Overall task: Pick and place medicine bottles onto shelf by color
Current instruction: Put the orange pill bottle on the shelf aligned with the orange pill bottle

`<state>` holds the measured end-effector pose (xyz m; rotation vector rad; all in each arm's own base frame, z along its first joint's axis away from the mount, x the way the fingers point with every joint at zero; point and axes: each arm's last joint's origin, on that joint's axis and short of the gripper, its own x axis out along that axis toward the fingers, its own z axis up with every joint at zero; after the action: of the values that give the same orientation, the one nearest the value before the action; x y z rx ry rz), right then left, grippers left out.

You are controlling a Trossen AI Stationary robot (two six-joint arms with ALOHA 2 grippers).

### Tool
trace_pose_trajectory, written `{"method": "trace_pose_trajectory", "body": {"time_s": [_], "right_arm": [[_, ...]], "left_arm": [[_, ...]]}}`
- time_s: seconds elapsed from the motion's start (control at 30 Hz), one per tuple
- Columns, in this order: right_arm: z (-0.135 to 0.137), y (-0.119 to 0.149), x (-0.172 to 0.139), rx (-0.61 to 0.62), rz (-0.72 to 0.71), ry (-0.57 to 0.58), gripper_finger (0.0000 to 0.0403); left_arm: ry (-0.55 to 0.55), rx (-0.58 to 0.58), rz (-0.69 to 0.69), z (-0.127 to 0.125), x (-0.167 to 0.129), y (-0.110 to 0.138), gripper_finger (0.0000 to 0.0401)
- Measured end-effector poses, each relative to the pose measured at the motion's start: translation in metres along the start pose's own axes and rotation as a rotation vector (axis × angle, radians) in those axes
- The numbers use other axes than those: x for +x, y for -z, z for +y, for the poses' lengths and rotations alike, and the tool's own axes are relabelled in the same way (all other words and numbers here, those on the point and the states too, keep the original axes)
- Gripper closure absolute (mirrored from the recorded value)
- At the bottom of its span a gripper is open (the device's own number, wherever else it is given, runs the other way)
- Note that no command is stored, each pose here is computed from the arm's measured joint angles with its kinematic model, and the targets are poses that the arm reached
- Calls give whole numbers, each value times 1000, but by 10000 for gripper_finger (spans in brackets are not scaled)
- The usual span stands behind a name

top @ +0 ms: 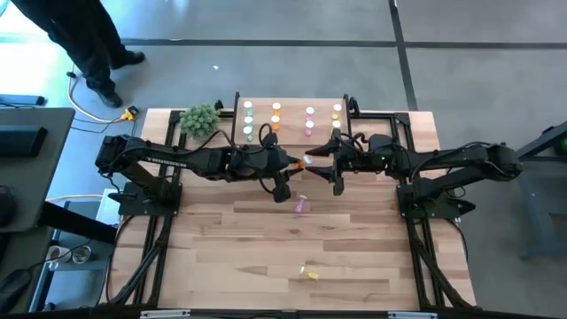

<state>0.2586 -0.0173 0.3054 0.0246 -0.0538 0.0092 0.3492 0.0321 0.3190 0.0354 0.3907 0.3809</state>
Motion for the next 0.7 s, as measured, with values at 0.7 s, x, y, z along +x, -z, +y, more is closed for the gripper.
{"method": "trace_pose_trajectory", "body": {"time_s": [0.7], "right_arm": [[3,8,8,0,15,-4,256]], "left_arm": [[5,-33,2,0,0,0,304]]}}
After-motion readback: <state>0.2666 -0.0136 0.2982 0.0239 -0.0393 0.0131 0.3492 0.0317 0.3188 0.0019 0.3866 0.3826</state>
